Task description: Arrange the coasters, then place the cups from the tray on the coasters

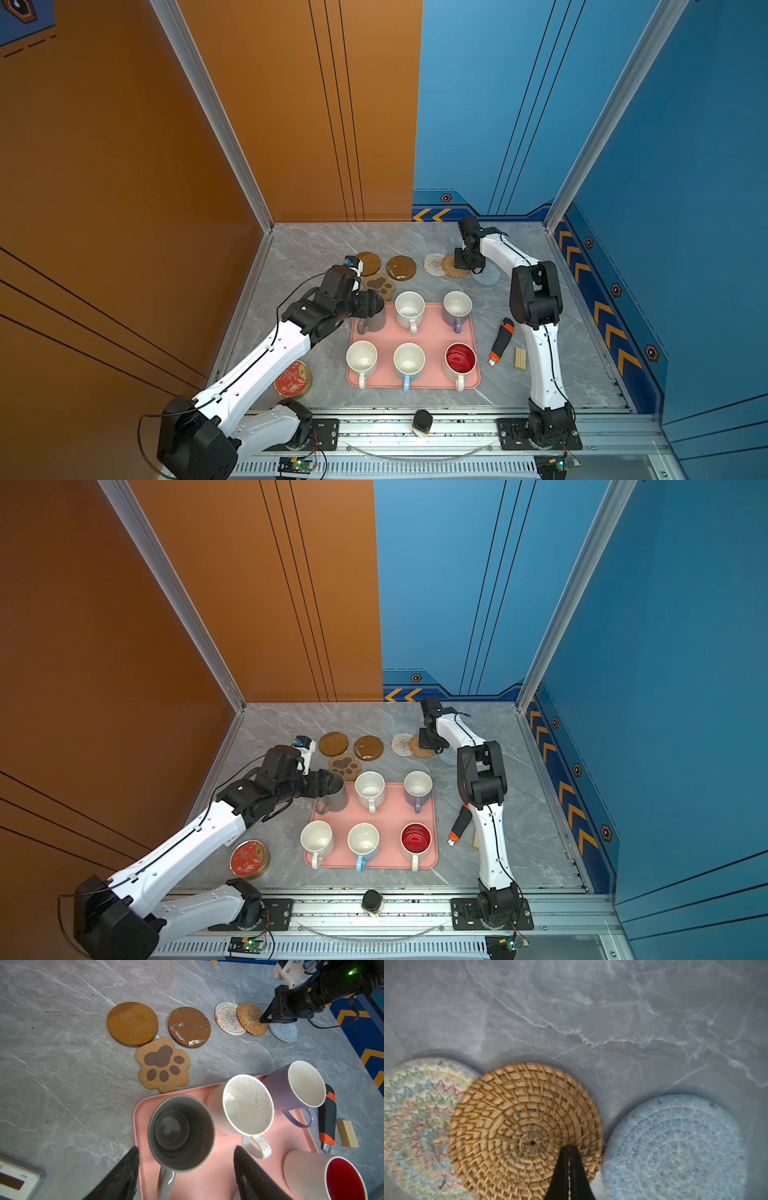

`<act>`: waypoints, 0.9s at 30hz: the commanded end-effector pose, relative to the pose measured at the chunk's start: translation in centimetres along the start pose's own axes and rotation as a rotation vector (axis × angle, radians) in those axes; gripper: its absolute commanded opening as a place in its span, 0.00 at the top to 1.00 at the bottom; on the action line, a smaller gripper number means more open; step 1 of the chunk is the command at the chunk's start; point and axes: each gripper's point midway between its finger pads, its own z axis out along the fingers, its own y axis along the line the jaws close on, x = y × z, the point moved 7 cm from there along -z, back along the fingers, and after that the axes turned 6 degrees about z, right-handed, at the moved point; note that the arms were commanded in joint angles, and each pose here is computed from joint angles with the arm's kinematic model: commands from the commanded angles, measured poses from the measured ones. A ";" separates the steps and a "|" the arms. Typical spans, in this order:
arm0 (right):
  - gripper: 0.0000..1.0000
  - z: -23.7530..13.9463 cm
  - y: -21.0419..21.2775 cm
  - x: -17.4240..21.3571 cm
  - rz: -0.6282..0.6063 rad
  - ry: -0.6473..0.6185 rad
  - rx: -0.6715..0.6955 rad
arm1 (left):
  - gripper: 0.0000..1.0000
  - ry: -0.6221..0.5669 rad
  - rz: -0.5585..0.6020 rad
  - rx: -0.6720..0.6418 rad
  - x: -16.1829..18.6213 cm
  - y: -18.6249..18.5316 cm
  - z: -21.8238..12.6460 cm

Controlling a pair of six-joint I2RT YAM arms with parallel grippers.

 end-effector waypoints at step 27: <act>1.00 -0.2 -4.5 -0.3 0.095 0.013 0.003 | 0.28 0.012 0.010 0.015 -0.8 -1.0 0.2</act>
